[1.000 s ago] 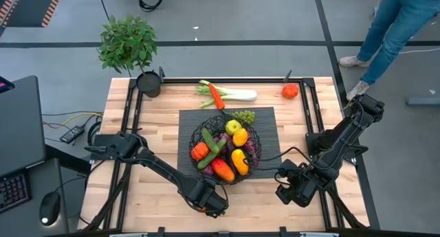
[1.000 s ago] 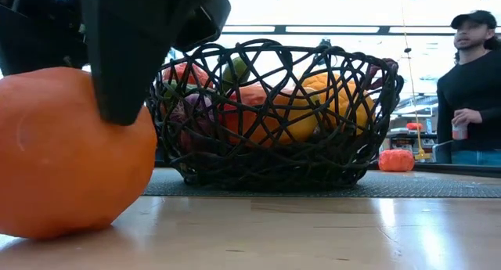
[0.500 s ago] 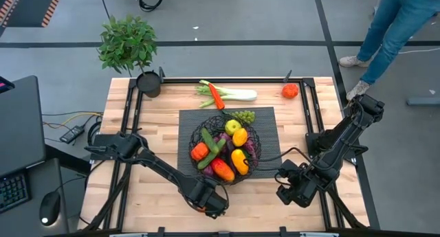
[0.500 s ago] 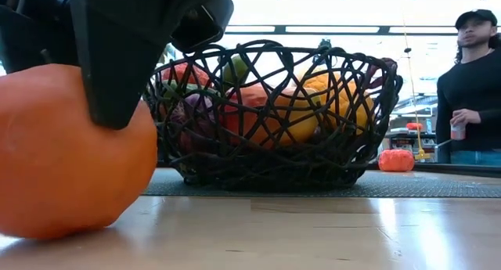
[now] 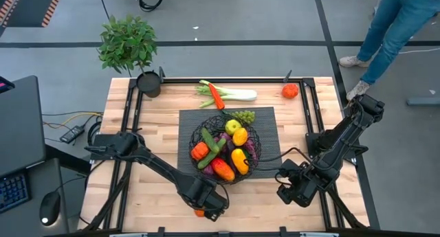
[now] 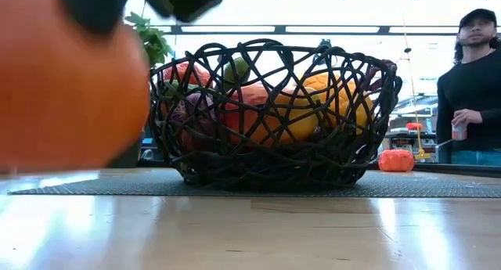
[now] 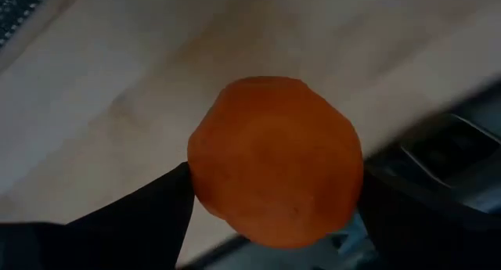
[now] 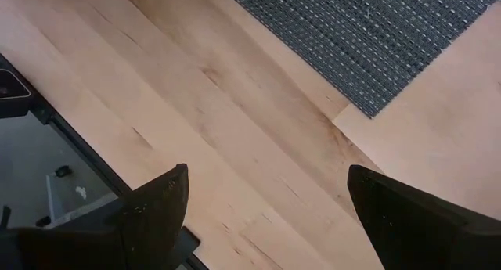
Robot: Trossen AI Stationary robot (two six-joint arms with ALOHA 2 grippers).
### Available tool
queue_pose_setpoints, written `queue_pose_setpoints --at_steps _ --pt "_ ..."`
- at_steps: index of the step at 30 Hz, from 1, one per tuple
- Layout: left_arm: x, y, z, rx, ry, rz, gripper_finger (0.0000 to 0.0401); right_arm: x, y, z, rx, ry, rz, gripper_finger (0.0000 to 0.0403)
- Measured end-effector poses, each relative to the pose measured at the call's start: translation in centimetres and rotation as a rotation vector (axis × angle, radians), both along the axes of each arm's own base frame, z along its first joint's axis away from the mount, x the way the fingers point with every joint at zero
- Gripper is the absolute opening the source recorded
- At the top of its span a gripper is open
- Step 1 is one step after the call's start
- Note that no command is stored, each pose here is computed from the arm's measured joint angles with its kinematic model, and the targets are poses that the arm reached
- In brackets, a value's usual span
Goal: Build produce basket
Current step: Put the orange into the black wire basket
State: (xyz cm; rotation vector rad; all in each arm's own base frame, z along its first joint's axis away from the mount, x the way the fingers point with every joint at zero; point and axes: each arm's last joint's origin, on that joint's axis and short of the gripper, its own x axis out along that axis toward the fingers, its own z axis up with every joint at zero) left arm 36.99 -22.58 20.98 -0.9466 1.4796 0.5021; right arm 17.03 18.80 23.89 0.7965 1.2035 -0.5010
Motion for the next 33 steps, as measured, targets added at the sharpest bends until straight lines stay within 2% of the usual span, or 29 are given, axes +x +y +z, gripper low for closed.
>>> queue_pose_setpoints --at_steps 8,12,17,20,23,27,33 --pt "0.0 0.5 6.1 -0.006 -0.143 -0.014 0.0327 0.0 0.0 0.0 0.001 0.0 0.002 0.0352" --pt "0.3 2.3 10.0 0.095 -0.23 -0.03 0.0327 0.0 0.0 0.0 0.001 -0.001 0.001 0.0352" --pt "1.7 5.3 13.7 0.279 -0.434 -0.074 0.0327 0.0 0.0 0.0 0.0 -0.002 0.001 0.0352" --pt "2.8 7.2 14.5 0.328 -0.505 -0.1 0.0327 0.0 0.0 0.0 0.0 -0.002 0.001 0.0352" --pt "3.7 9.0 14.4 0.349 -0.514 -0.087 0.0329 0.0 0.0 0.0 0.002 -0.001 -0.005 0.0352" --pt "4.2 11.0 14.3 0.303 -0.484 -0.084 0.0342 0.0 0.0 0.0 0.01 0.002 -0.029 0.0352" --pt "4.6 12.2 14.3 0.337 -0.498 -0.194 0.0351 0.0 0.0 0.0 0.013 0.004 -0.036 0.0352"
